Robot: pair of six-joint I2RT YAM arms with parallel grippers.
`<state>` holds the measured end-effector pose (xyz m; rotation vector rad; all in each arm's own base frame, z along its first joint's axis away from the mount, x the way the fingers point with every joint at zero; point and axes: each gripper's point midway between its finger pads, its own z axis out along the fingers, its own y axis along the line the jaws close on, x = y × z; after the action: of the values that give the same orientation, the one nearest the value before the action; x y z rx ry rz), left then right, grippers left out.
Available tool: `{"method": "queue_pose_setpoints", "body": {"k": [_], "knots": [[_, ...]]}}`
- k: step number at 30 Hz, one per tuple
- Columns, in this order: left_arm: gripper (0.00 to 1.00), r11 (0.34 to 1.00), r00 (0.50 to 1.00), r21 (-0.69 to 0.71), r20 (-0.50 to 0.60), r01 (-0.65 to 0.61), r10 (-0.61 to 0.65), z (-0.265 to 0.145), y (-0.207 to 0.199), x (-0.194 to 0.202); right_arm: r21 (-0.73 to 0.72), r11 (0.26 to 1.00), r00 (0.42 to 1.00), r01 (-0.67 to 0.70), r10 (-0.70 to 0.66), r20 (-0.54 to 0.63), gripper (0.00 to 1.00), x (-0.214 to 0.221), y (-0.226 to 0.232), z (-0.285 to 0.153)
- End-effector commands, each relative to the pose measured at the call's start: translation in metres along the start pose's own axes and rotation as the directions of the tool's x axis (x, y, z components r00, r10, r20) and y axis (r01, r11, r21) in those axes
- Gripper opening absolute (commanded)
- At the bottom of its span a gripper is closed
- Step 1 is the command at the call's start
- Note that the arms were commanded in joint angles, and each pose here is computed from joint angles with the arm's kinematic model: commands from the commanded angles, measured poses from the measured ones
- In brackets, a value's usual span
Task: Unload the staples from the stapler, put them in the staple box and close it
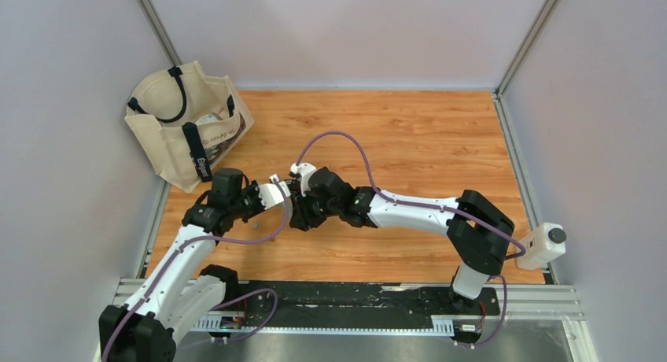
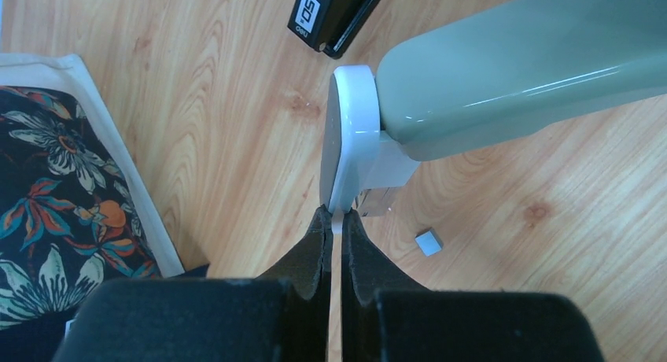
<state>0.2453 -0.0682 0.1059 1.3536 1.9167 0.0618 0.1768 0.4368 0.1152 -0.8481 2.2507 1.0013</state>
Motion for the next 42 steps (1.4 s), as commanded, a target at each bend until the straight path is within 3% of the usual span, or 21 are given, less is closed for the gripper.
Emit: {"method": "queue_pose_setpoints", "body": {"k": [1,5,6,8,12,18,24,28,31,32,36,42], "knots": [[0.00,0.960,0.996,-0.273,-0.087,-0.054,0.031,-0.027,0.069,-0.004,-0.126,0.989,0.983,0.072,-0.092,-0.159,0.00,0.044,0.034,-0.013],[0.01,0.992,0.996,-0.091,0.011,0.086,-0.085,-0.030,0.033,-0.023,-0.064,0.995,0.996,0.076,-0.078,-0.036,0.00,0.004,0.036,-0.014],[0.09,0.987,0.989,-0.063,0.030,0.148,-0.146,-0.034,0.029,-0.030,-0.054,0.995,0.997,0.080,-0.080,-0.007,0.00,-0.008,0.038,-0.016],[0.14,0.980,0.980,0.027,0.029,0.198,-0.198,-0.038,0.010,-0.033,-0.031,0.995,0.995,0.093,-0.092,0.041,0.00,-0.030,0.042,-0.017],[0.36,0.952,0.952,0.070,0.049,0.297,-0.301,-0.054,0.002,-0.045,0.001,0.991,0.990,0.135,-0.135,0.036,0.00,-0.043,0.041,-0.013],[0.55,0.912,0.927,0.180,0.014,0.368,-0.376,-0.075,-0.019,-0.055,0.063,0.987,0.989,0.145,-0.146,0.010,0.00,-0.039,0.024,-0.008],[0.61,0.870,0.892,0.256,0.055,0.421,-0.448,-0.094,-0.033,-0.072,0.134,0.975,0.984,0.179,-0.181,0.001,0.00,-0.037,0.008,-0.008],[0.60,0.895,0.891,0.112,0.101,0.432,-0.442,-0.099,-0.003,-0.074,0.131,0.973,0.982,0.188,-0.184,-0.040,0.00,-0.029,0.004,0.000],[0.60,0.860,0.879,-0.185,0.122,0.476,-0.461,-0.105,0.046,-0.055,0.153,0.968,0.979,0.197,-0.186,-0.081,0.00,-0.024,-0.003,0.008],[0.59,0.821,0.869,-0.290,0.110,0.492,-0.482,-0.111,0.061,-0.044,0.162,0.967,0.978,0.197,-0.183,-0.096,0.00,-0.023,-0.006,0.016],[0.60,0.760,0.836,-0.362,0.122,0.539,-0.535,-0.123,0.077,-0.036,0.190,0.961,0.973,0.204,-0.176,-0.152,0.00,-0.016,-0.013,0.035],[0.60,0.781,0.829,-0.300,0.067,0.548,-0.556,-0.112,0.066,-0.032,0.256,0.939,0.963,0.229,-0.179,-0.203,0.00,-0.014,-0.025,0.061]]}}
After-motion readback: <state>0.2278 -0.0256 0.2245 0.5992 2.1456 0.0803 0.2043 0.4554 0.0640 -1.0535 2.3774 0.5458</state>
